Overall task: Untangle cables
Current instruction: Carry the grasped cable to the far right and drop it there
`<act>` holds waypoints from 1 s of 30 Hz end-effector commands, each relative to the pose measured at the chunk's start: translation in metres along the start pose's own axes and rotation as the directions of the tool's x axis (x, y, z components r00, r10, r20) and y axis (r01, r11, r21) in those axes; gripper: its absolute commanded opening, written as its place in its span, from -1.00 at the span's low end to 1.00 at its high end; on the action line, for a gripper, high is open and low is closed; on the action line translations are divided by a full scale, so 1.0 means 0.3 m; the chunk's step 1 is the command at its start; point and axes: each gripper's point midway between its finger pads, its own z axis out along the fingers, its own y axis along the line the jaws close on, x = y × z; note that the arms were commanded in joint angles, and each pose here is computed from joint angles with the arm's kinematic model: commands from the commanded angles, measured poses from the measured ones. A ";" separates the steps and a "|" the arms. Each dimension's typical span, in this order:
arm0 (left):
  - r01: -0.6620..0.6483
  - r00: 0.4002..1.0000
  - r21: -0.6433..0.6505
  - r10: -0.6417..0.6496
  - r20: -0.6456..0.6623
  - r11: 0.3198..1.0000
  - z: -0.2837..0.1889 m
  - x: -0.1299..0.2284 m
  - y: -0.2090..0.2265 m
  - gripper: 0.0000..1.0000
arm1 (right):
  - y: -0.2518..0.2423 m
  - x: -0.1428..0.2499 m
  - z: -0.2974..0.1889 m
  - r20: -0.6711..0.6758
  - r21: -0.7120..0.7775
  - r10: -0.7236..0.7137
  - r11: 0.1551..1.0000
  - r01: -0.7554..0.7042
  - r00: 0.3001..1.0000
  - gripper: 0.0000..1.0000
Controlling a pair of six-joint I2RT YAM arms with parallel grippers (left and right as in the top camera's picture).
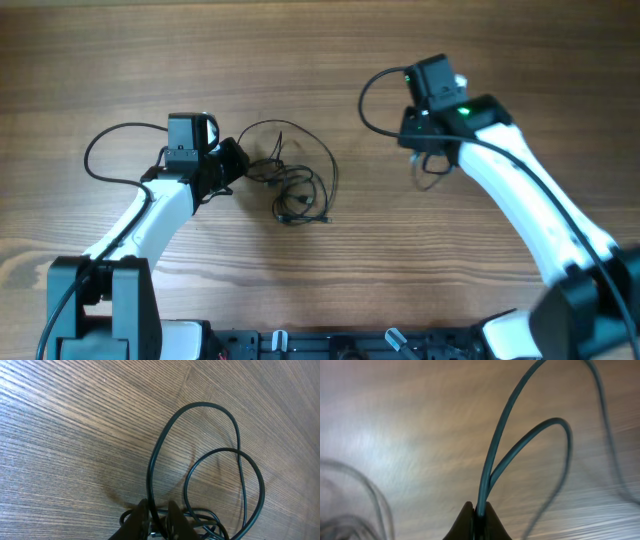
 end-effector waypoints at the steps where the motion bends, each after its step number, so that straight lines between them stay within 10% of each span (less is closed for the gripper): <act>1: -0.022 1.000 -0.006 0.023 0.005 1.000 -0.002 0.003 0.003 -0.71 | -0.177 -0.174 -0.166 0.297 0.239 0.010 0.967 -0.084 0.955 -0.91; 14: -0.022 1.000 -0.006 0.022 0.005 1.000 -0.002 0.003 0.003 -0.70 | -0.556 -0.392 -0.293 0.528 0.473 0.026 0.821 -0.320 0.849 -0.91; 30: -0.022 1.000 -0.005 0.022 0.005 1.000 -0.002 0.004 0.003 -0.70 | -0.859 -0.335 -0.027 0.337 0.310 0.353 0.834 -0.457 0.873 -0.91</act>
